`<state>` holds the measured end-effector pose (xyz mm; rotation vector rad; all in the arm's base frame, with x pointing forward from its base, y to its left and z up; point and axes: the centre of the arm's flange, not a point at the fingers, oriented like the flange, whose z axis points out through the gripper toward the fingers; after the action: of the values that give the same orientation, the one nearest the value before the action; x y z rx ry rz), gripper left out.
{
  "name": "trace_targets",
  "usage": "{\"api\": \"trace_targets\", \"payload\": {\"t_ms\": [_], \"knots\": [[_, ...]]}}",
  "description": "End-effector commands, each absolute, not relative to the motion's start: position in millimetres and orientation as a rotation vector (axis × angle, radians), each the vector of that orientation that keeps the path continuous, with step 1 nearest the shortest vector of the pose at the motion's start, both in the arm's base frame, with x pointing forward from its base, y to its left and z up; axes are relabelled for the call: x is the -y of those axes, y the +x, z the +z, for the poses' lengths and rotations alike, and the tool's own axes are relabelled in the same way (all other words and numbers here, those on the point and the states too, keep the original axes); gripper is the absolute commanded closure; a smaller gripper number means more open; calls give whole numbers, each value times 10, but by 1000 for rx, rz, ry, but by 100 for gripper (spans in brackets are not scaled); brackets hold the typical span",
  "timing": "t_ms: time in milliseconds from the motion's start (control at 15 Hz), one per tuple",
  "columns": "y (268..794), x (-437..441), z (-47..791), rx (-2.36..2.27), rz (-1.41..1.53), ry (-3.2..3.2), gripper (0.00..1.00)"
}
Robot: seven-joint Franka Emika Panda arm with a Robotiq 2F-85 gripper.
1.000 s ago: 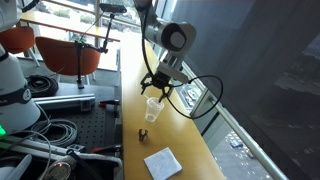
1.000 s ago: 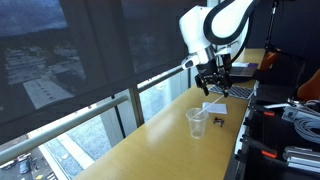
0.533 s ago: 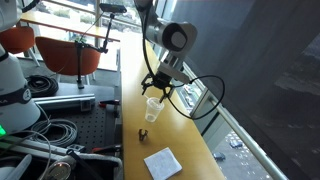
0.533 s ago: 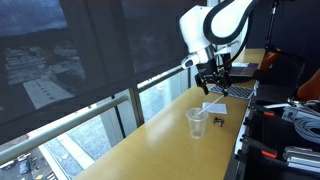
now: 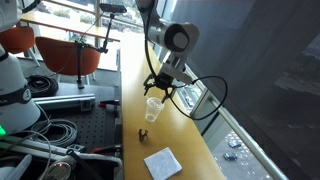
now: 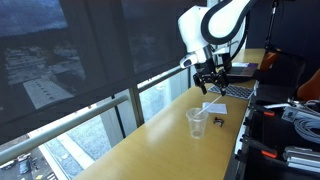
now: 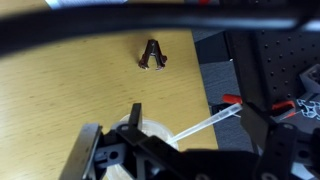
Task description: Lift the straw from the table and put it in the cup
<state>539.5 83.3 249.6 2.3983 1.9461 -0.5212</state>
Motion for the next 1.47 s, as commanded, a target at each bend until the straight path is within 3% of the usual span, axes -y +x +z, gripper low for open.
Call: {"api": "trace_targets", "payload": {"t_ms": [0, 600, 1400], "knots": [[5589, -783, 2488, -1985, -505, 2375, 0], [5749, -855, 2450, -2039, -495, 2362, 0], [5351, -945, 2430, -2117, -585, 2265, 0]]}}
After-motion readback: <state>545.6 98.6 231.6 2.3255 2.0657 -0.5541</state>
